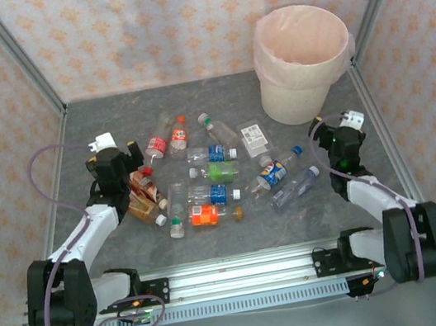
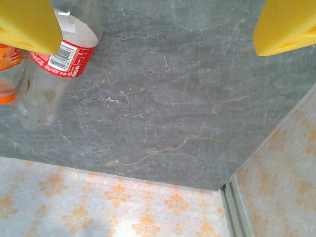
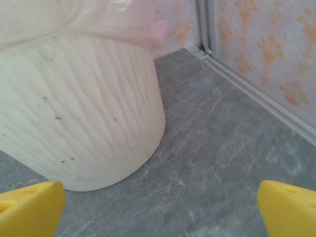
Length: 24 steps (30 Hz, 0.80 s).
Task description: Put the plastic bottles in the bin
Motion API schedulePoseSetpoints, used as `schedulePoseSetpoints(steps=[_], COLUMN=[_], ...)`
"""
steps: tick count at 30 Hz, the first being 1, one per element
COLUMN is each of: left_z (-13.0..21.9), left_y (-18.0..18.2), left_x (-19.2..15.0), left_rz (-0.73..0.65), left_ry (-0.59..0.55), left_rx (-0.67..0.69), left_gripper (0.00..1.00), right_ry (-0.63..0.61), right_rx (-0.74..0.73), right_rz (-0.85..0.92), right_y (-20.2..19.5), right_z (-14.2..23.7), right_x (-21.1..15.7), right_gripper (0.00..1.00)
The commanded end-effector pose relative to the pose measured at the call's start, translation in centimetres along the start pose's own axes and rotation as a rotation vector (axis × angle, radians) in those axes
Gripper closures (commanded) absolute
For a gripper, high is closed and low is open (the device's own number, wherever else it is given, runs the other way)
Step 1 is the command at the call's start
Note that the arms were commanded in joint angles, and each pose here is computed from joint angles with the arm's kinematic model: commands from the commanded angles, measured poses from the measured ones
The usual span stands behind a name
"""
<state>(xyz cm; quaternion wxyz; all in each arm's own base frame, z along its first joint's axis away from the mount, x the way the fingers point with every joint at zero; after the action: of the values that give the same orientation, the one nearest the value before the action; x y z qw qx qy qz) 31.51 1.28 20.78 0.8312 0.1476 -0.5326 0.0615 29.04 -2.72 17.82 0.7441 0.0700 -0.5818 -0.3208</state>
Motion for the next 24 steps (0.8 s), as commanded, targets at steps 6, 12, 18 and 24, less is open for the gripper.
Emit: schedulePoseSetpoints(steps=[6,12,18,24], left_z=[2.1,2.2,2.8,2.9], left_y=[0.8,-0.7,-0.3,-0.2], left_x=[0.2,0.7,0.5,-0.2], left_rz=[0.228,0.26,0.274,0.262], left_ry=[0.216,0.291,0.273,0.29], left_rx=[0.035,-0.092,-0.082,-0.069], left_gripper=[0.0,0.0,0.0,0.0], right_ry=[0.439,0.708,0.838,0.88], right_rx=[-0.163,-0.368,-0.412,-0.45], right_rz=[-0.387,-0.487,-0.529,-0.446], right_y=[-0.3,-0.9,-0.3,0.2], right_z=[4.2,6.8,8.1,8.0], right_x=[-2.3,-5.2,-8.9,-10.9], right_gripper=[0.01,0.01,0.01,0.01])
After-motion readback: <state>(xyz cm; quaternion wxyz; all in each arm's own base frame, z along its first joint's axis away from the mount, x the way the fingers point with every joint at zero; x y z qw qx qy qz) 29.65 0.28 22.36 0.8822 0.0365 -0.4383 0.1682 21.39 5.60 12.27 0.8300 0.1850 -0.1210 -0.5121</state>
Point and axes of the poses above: each hand's point on the last joint's axis, 136 mm out from that joint toward the fingers, its own z axis back along the fingers, its own y axis along the line the jaws close on, x = y × z, the point moved 7 cm from there along z, back along the fingers, and after that the axes turned 14 degrees about -z, right-handed, at the moved point
